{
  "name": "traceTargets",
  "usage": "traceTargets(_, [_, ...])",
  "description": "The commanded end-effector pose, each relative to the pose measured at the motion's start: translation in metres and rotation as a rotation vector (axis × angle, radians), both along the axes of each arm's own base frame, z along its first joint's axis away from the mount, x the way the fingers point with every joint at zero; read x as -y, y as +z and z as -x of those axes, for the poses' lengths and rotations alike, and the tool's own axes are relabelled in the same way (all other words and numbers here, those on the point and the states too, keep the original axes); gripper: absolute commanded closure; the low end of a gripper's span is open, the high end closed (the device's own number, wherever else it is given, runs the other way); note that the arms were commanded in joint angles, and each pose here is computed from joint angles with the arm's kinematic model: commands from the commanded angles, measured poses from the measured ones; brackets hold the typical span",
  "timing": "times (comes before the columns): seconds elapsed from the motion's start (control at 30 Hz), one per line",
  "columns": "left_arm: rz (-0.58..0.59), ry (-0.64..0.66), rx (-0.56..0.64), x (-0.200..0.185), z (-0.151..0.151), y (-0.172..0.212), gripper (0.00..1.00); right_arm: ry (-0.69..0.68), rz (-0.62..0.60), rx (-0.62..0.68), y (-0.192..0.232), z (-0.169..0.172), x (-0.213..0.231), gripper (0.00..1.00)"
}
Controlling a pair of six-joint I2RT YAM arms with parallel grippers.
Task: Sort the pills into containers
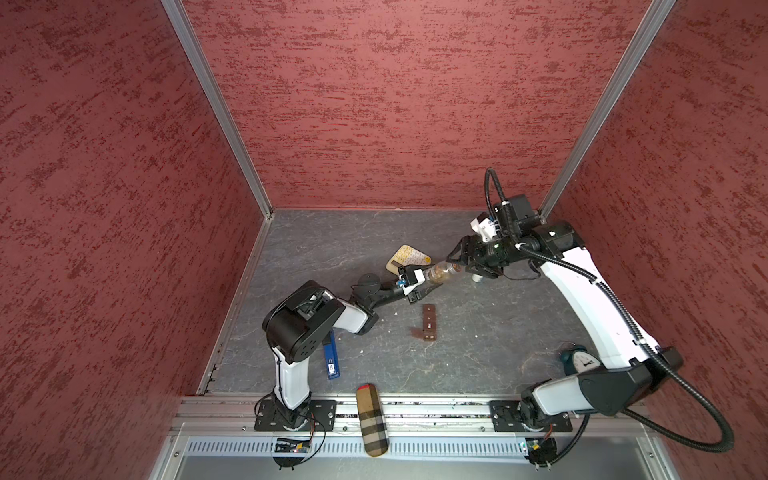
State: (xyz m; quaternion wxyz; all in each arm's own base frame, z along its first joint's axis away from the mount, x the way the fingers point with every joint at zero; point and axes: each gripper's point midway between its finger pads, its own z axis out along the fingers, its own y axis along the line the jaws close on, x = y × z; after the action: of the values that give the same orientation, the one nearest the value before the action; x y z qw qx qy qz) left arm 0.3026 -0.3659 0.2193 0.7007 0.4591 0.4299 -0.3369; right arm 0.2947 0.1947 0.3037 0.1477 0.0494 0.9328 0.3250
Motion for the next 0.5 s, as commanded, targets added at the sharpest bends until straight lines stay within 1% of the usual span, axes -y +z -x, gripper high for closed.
traceTargets(0.0, [0.01, -0.011, -0.01, 0.001, 0.003, 0.002, 1.0, -0.02, 0.064, 0.035, -0.003, -0.02, 0.007, 0.29])
traceTargets(0.2, [0.01, -0.018, -0.014, 0.001, 0.007, 0.002, 1.0, 0.003, 0.03, 0.048, -0.004, -0.034, -0.004, 0.29])
traceTargets(0.3, [0.011, -0.015, -0.012, 0.001, 0.006, 0.003, 1.0, 0.019, 0.009, 0.038, -0.006, -0.033, -0.009, 0.29])
traceTargets(0.47, [0.013, -0.008, -0.011, 0.001, 0.003, 0.003, 1.0, 0.054, -0.03, 0.037, 0.0, -0.023, -0.016, 0.3])
